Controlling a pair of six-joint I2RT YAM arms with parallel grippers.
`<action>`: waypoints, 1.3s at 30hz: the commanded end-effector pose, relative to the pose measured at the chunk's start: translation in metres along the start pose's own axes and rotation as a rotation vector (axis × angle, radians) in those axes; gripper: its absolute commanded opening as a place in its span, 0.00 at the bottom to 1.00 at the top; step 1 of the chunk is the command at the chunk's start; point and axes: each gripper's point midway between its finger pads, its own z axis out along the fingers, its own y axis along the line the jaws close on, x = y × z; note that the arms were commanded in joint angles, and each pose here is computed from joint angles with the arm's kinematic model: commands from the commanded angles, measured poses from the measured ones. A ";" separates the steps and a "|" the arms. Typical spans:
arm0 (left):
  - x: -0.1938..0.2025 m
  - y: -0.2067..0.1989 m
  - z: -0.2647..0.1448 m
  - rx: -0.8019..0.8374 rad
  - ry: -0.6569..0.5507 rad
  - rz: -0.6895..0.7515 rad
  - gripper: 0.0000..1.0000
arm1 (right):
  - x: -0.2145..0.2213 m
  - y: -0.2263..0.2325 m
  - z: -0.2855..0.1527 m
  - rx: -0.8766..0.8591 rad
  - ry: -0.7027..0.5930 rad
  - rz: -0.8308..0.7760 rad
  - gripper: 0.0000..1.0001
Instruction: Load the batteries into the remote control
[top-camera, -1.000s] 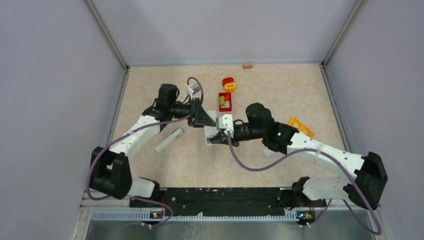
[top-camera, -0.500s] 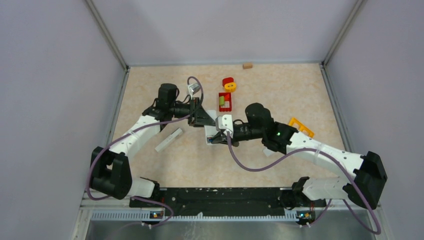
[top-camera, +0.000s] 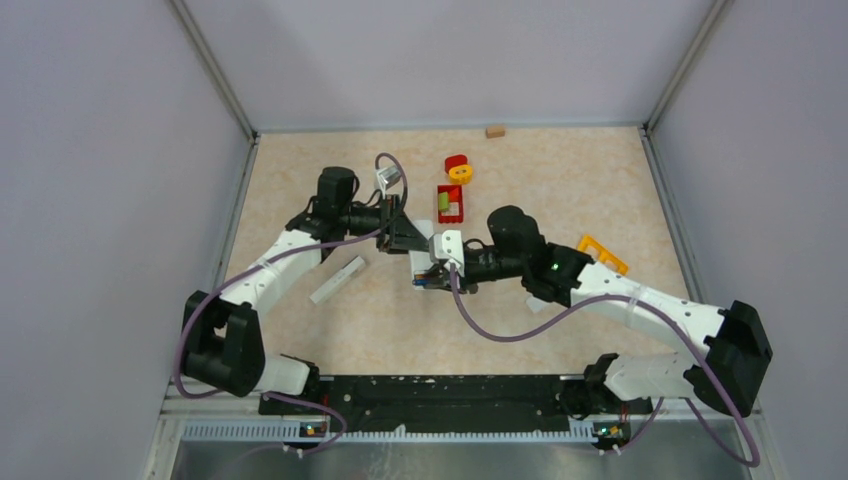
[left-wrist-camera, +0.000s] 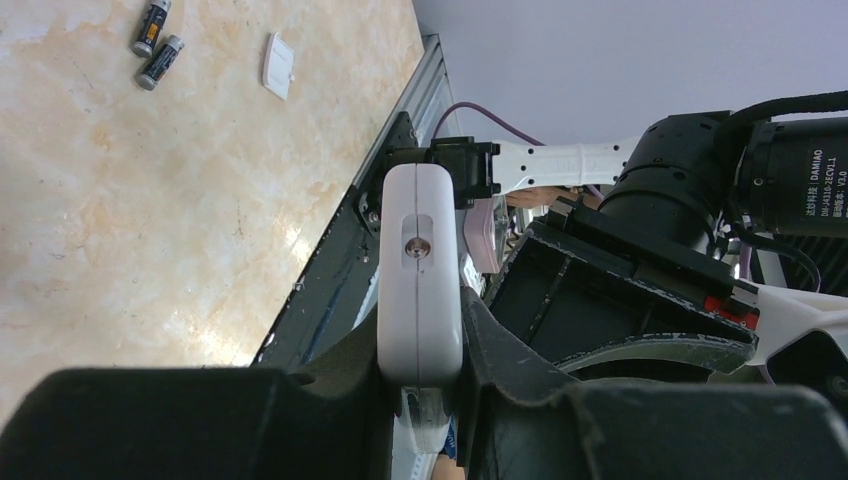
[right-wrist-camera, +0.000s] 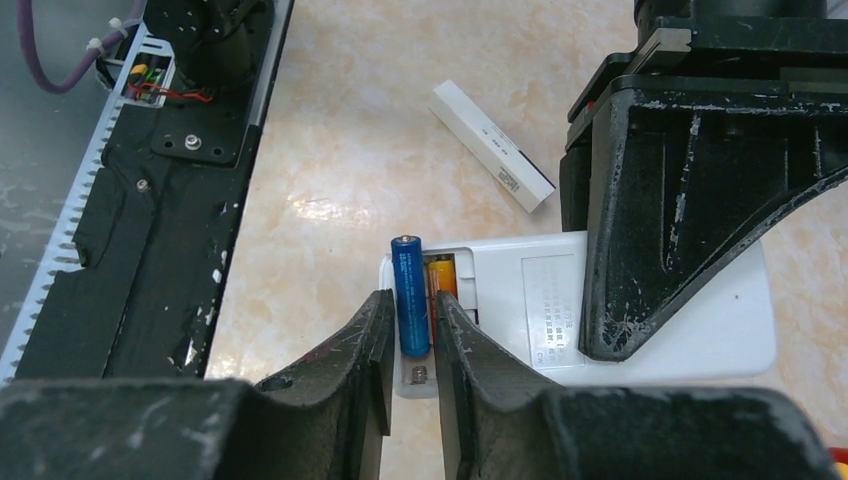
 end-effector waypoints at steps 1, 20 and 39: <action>-0.007 -0.013 -0.002 0.038 -0.002 0.058 0.00 | -0.018 -0.003 -0.002 -0.003 -0.009 -0.038 0.23; -0.015 -0.001 0.002 -0.006 -0.025 0.049 0.00 | -0.079 -0.009 -0.040 0.147 -0.093 0.399 0.67; -0.020 -0.003 0.000 -0.023 -0.053 0.064 0.00 | -0.010 -0.025 -0.023 0.472 -0.129 1.249 0.96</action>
